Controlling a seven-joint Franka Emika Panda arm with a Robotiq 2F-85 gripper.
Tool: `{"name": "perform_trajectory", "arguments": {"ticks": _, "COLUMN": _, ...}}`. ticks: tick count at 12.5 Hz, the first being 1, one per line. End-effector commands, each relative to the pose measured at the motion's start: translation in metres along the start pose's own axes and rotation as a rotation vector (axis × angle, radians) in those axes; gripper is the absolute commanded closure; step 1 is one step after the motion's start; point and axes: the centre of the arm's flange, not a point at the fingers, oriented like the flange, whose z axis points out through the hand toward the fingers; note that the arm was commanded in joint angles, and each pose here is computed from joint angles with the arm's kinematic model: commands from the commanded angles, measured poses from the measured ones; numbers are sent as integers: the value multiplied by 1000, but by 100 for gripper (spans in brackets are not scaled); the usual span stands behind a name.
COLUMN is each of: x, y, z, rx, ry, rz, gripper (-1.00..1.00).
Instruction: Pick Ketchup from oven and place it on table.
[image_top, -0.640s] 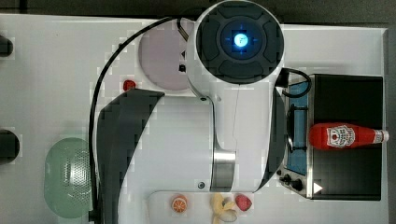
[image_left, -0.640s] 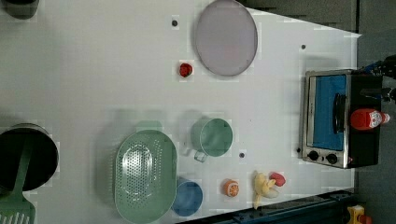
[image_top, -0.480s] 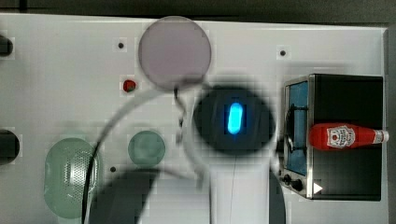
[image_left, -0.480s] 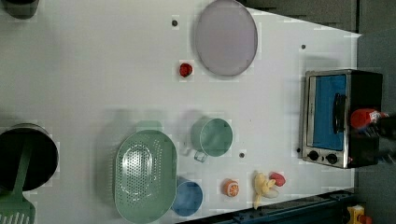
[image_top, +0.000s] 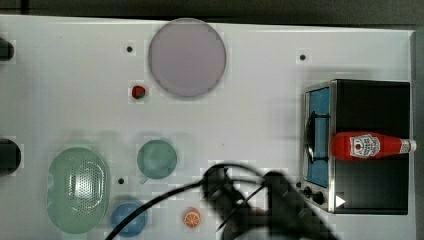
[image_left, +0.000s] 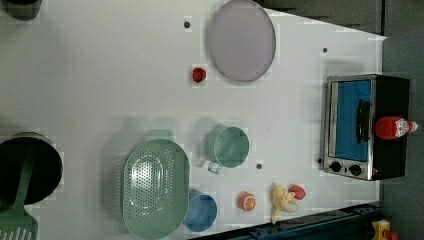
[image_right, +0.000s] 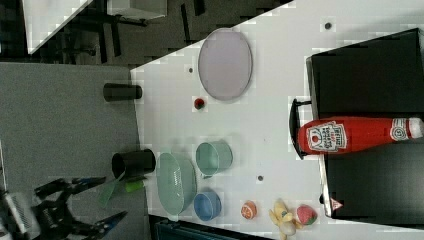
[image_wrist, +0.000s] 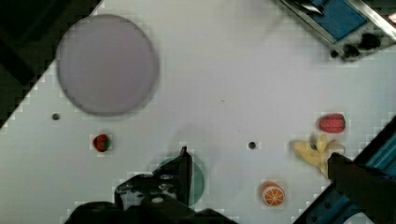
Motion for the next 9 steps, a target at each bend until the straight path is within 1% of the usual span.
{"name": "perform_trajectory", "arguments": {"ticks": 1, "x": 81, "y": 30, "z": 96, "rx": -97, "ry": -154, "rz": 143, "gripper": -100}}
{"name": "perform_trajectory", "arguments": {"ticks": 2, "x": 99, "y": 39, "z": 101, "rx": -73, "ry": -137, "rz": 177, "gripper": -100}}
{"name": "perform_trajectory", "arguments": {"ticks": 3, "x": 118, "y": 48, "z": 105, "rx": -45, "ry": -102, "rz": 208, "gripper": -100}}
{"name": "perform_trajectory", "arguments": {"ticks": 4, "x": 150, "y": 67, "z": 117, "rx": -29, "ry": -38, "rz": 259, "gripper": -100}}
{"name": "perform_trajectory", "arguments": {"ticks": 6, "x": 176, "y": 85, "z": 136, "rx": -40, "ry": -19, "rz": 311, "gripper": -100}}
{"name": "perform_trajectory", "arguments": {"ticks": 7, "x": 194, "y": 98, "z": 150, "rx": -37, "ry": -1, "rz": 350, "gripper": -100}}
{"name": "perform_trajectory", "arguments": {"ticks": 9, "x": 221, "y": 115, "z": 169, "rx": -25, "ry": 52, "rz": 401, "gripper": -100}}
